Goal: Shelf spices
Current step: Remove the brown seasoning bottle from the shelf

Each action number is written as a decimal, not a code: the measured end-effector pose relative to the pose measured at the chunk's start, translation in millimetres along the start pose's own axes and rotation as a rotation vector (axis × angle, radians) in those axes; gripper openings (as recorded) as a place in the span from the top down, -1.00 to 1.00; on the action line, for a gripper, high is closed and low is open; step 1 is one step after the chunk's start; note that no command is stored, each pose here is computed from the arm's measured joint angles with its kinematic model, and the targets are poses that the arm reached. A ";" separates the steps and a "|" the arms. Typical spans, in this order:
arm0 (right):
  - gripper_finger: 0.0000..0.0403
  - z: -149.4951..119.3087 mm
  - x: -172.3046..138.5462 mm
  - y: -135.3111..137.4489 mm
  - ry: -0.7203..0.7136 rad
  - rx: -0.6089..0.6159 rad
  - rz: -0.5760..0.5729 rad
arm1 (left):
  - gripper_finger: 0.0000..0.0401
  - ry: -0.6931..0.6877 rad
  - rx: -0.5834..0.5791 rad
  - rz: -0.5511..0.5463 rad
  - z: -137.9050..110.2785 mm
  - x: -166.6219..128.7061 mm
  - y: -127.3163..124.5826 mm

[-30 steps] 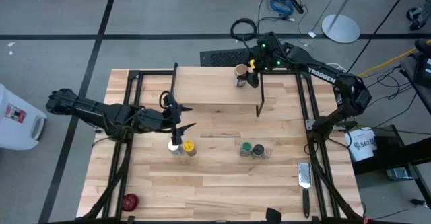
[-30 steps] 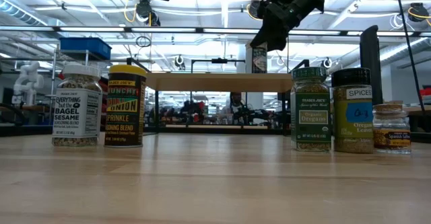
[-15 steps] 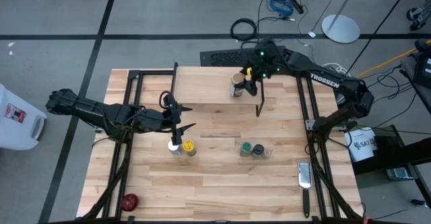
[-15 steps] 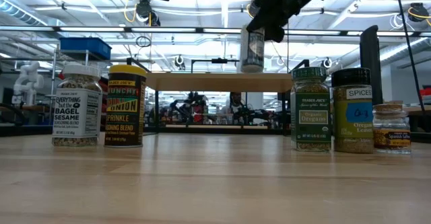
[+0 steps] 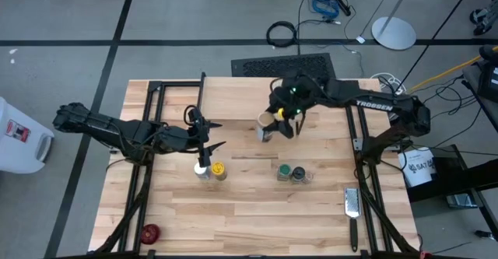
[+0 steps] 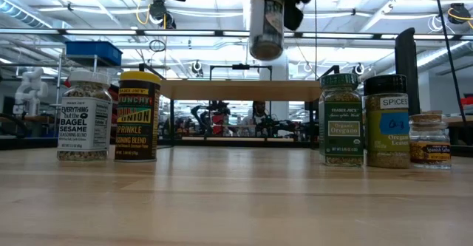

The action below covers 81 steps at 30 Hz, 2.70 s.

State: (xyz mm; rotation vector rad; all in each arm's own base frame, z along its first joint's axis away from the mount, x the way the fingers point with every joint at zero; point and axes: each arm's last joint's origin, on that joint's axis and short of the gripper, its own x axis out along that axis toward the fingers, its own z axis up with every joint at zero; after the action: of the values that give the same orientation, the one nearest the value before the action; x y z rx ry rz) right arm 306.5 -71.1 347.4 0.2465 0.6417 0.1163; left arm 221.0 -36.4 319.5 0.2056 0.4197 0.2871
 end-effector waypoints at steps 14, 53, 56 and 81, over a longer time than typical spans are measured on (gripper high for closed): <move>-0.34 -6.0 22.7 68.2 -0.013 0.064 -0.044 | -0.36 0.008 0.002 0.006 -1.0 -5.3 3.2; -0.34 -88.9 178.5 96.9 -0.113 0.113 -0.213 | -0.36 -0.010 -0.095 0.028 -1.4 -26.7 16.1; -0.34 -88.9 178.5 97.0 -0.116 0.105 -0.221 | -0.36 -0.010 -0.094 0.028 -1.5 -26.7 16.1; -0.34 -100.7 200.6 91.8 -0.122 0.054 -0.256 | -0.36 -0.011 -0.095 0.028 -1.4 -26.7 16.1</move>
State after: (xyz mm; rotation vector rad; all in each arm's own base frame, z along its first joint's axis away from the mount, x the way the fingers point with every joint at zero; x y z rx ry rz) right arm 402.4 73.4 177.9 0.2193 0.5509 -0.1613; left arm 193.4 -29.4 332.3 0.1203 0.3918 0.3324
